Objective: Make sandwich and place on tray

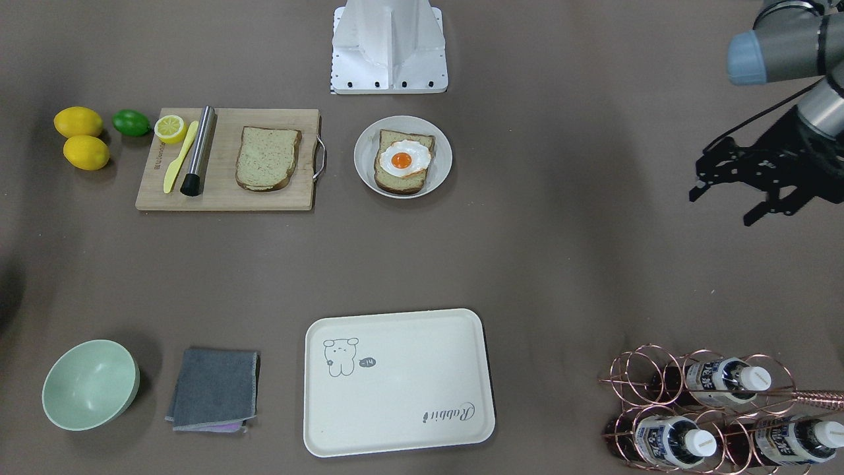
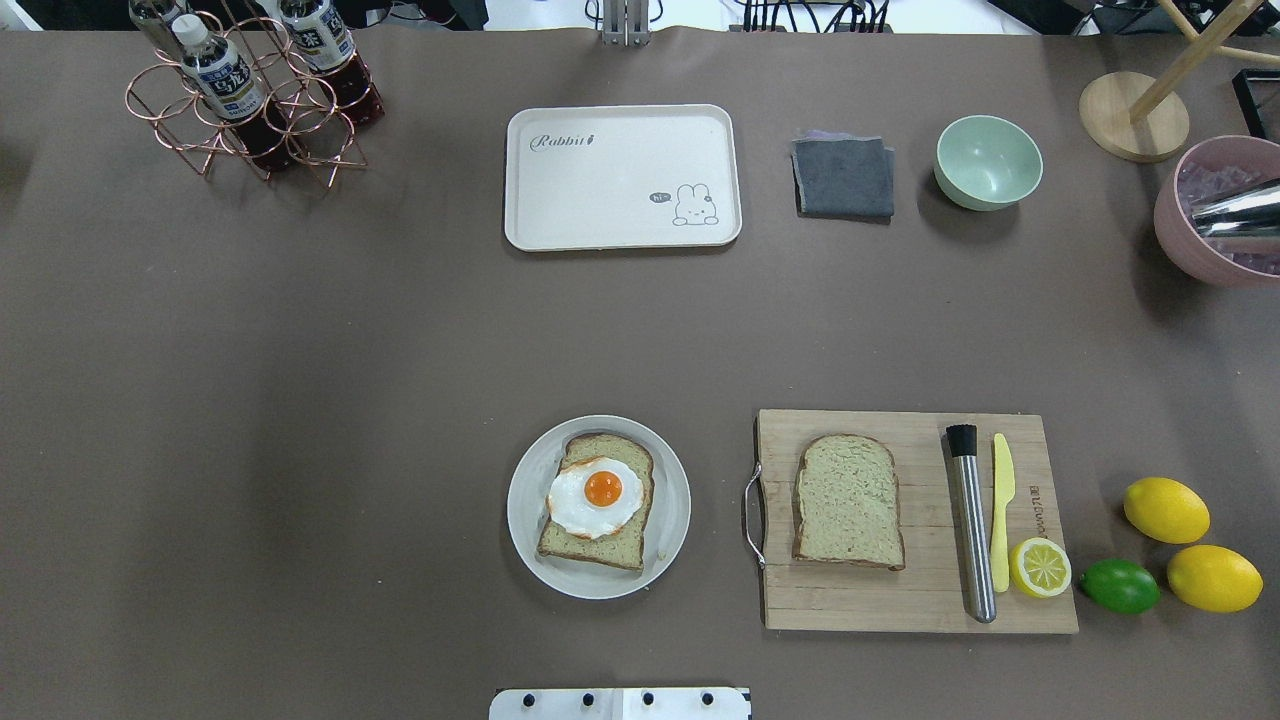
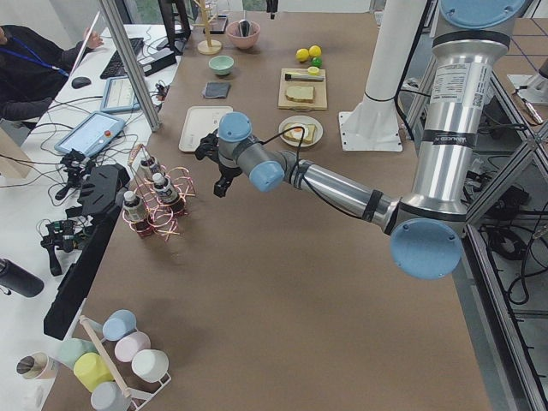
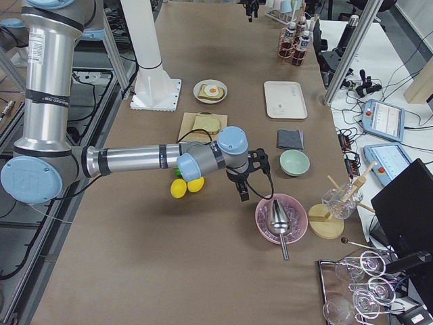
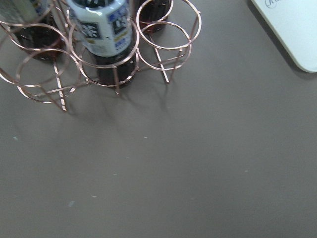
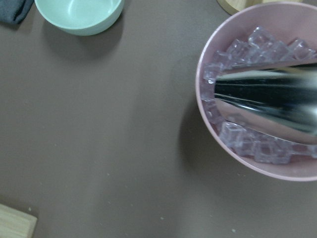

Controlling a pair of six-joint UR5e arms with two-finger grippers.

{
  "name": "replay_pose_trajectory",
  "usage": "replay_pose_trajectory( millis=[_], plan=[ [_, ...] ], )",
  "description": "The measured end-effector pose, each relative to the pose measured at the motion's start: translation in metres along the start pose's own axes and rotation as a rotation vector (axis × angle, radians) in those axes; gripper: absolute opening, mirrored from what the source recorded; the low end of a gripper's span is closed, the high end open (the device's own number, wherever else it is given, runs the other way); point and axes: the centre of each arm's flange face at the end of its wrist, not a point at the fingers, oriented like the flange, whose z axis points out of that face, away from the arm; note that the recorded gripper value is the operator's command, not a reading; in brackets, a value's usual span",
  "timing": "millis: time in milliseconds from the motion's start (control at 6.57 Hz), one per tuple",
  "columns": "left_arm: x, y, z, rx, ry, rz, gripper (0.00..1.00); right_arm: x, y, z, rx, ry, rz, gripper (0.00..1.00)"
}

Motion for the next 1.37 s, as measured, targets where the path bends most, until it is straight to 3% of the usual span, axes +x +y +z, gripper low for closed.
replay_pose_trajectory(
  millis=[305,609,1066,1371],
  plan=[
    [0.089,-0.011,0.029,-0.007,0.078,-0.057,1.00,-0.095,-0.019,0.033,0.007,-0.057,0.107,0.98],
    [0.193,-0.011,0.071,0.021,0.104,-0.088,0.99,-0.195,-0.017,0.046,-0.009,-0.122,0.236,0.96],
    [0.243,0.004,0.098,0.027,0.109,-0.074,0.99,-0.306,0.022,0.075,-0.017,-0.147,0.418,0.97],
    [0.262,0.018,0.115,0.026,0.097,-0.054,0.99,-0.356,0.064,0.102,0.008,-0.144,0.419,0.98]
  ],
)
